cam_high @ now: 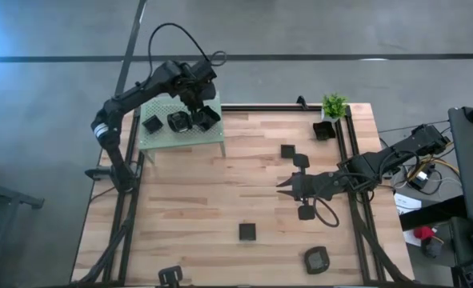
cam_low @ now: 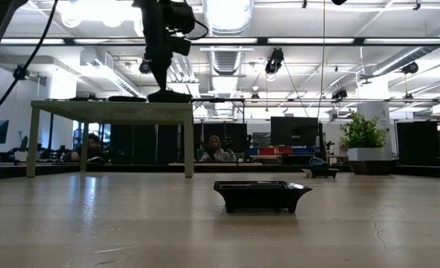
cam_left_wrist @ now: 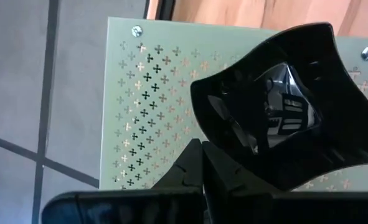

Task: Pick & Place Mini shaped plates
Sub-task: Stack the black wave square shaped plate on top of the wave square shaped plate on the shelf, then stack the black square shaped plate on top of the square shaped plate on the shelf

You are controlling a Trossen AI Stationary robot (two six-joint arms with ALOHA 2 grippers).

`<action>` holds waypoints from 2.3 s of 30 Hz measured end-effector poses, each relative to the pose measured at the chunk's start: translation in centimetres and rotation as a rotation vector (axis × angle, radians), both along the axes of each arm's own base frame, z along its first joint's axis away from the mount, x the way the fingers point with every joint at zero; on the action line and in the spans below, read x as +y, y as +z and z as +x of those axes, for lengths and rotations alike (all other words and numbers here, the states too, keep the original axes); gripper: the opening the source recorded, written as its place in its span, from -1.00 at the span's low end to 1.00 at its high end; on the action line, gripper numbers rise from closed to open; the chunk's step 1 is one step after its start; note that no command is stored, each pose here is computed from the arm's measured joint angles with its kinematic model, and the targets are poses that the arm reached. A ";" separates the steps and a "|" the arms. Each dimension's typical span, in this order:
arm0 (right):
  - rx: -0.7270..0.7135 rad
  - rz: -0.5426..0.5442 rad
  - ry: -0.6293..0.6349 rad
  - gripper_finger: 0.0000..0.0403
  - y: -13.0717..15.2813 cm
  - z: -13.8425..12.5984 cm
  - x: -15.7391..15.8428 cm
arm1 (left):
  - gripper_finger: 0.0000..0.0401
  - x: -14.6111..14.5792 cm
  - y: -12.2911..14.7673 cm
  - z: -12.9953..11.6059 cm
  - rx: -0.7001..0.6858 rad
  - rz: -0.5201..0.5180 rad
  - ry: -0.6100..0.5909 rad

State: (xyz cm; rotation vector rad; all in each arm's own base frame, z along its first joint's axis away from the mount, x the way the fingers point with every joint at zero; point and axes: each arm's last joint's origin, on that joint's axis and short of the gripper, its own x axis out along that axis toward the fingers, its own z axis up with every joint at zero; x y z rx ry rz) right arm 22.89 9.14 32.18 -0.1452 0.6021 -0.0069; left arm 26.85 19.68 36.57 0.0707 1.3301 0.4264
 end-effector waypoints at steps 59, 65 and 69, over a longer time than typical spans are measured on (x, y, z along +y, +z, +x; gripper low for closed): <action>0.246 0.183 -0.320 -0.71 -1.3 -3.1 -3.6 | -1.00 -37.3 -6.1 2.6 -0.781 0.202 -0.372; 0.250 0.169 -0.306 -0.71 -1.4 -3.2 -3.6 | -1.00 -37.4 -9.2 2.7 -0.864 0.125 -0.374; 0.254 0.152 -0.292 -0.71 -1.4 -3.2 -3.6 | -1.00 -37.2 -11.0 2.3 -0.866 0.116 -0.368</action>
